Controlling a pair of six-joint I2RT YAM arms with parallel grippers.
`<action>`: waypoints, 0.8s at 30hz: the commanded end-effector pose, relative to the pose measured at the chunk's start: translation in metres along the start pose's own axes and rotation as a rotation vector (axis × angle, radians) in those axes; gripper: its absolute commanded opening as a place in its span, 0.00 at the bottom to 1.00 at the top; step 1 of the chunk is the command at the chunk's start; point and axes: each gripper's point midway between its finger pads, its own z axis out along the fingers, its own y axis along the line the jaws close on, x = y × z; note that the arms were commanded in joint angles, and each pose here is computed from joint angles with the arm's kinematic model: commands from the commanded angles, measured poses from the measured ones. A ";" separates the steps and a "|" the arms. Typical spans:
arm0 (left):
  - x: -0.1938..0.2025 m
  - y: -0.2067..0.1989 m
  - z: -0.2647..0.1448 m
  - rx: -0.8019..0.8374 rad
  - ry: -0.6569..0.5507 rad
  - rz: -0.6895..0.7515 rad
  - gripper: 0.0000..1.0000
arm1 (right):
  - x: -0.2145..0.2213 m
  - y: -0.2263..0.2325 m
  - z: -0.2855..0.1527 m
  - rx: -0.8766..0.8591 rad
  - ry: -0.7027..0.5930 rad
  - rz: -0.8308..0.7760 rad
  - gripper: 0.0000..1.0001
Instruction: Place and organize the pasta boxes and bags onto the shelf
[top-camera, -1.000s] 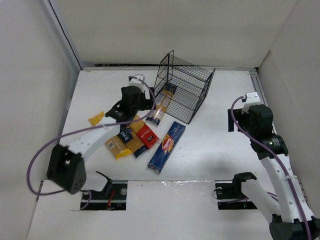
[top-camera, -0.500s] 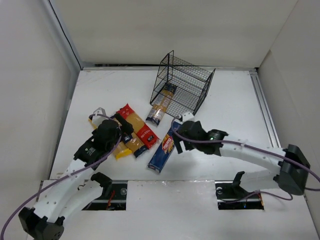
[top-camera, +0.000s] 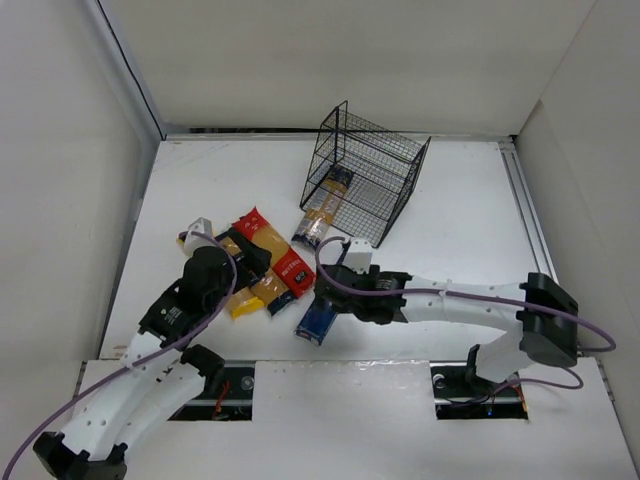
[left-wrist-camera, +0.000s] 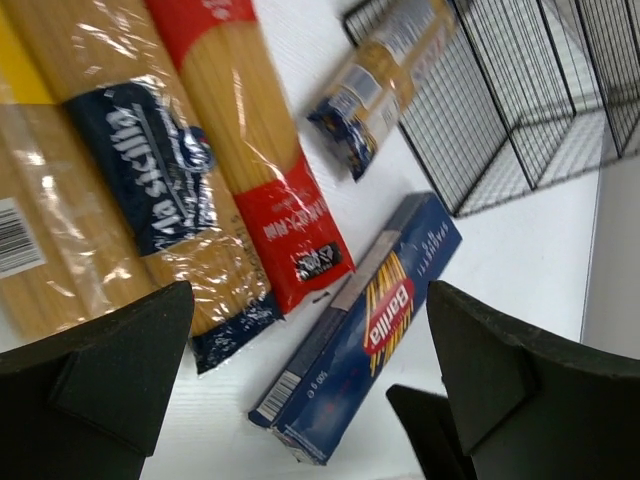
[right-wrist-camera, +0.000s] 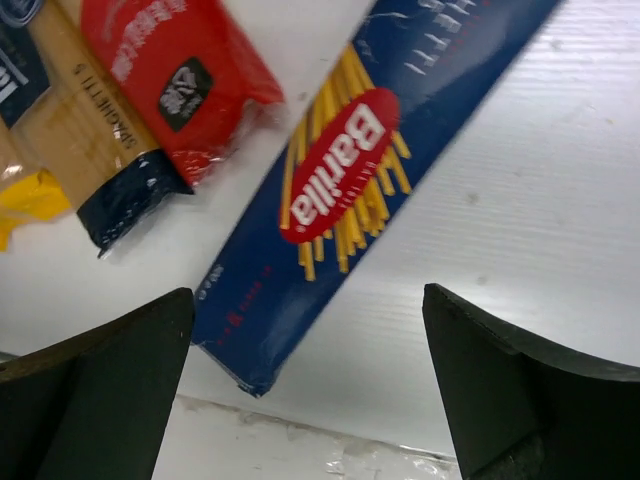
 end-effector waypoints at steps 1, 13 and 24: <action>0.023 -0.027 0.006 0.158 0.113 0.107 1.00 | -0.013 -0.023 -0.016 0.057 -0.066 0.151 1.00; 0.152 -0.079 0.028 0.332 0.380 0.615 1.00 | -0.037 -0.172 -0.105 0.244 -0.271 0.296 1.00; 0.212 -0.060 0.079 0.155 0.503 0.873 1.00 | -0.046 -0.233 -0.152 0.162 -0.382 0.335 1.00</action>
